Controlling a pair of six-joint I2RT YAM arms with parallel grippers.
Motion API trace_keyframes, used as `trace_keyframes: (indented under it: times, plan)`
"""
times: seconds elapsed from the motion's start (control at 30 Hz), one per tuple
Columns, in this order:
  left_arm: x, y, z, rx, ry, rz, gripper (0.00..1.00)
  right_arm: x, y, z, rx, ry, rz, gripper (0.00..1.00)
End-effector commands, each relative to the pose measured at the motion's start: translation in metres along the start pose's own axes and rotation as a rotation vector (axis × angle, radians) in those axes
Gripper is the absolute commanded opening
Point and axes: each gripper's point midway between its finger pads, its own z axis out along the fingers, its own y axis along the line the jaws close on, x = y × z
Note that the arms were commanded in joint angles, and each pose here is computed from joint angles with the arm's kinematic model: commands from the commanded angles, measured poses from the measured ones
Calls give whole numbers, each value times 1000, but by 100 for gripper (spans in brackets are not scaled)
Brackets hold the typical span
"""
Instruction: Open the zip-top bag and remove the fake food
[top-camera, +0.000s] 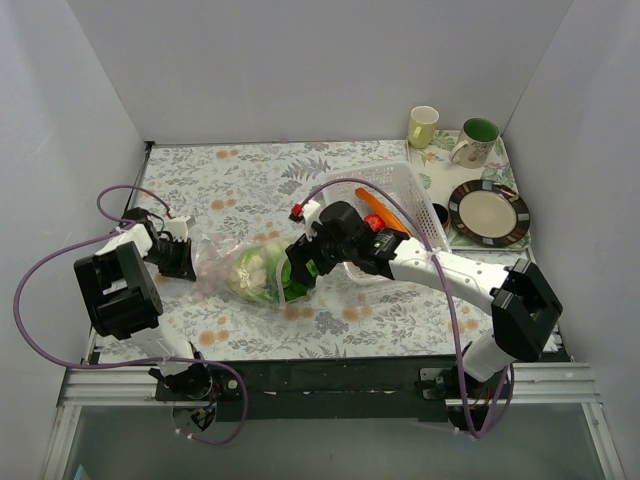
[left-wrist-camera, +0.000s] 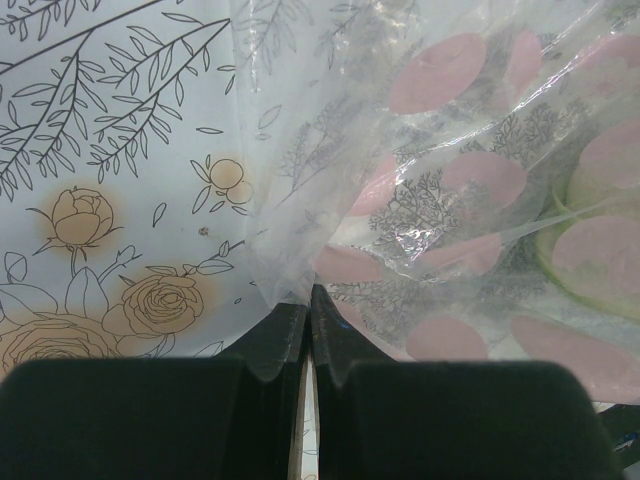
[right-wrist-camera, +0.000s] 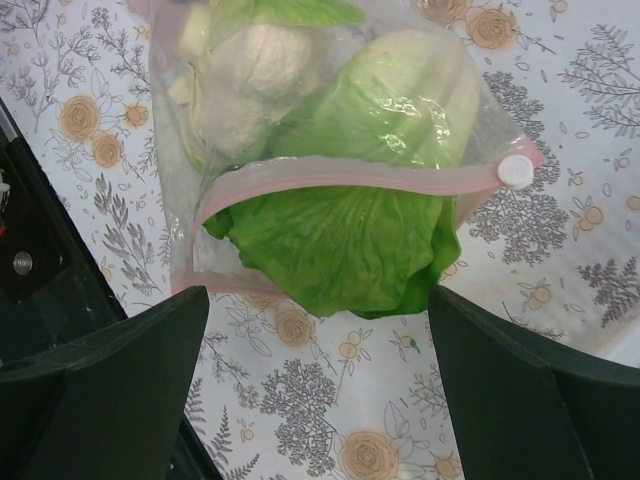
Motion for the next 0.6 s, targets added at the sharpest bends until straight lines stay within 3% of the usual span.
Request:
trace_keyframes:
  times: [0.0, 0.3, 0.57]
  plan:
    - [-1, 10, -2, -58, -5, 39, 0, -20, 18, 16, -56, -62, -1, 98]
    - [5, 9, -3, -67, 0, 48, 0, -8, -28, 53, 189, -75, 29, 98]
    - [6, 8, -4, -67, 1, 47, 0, -13, -9, 72, 116, -149, 29, 98]
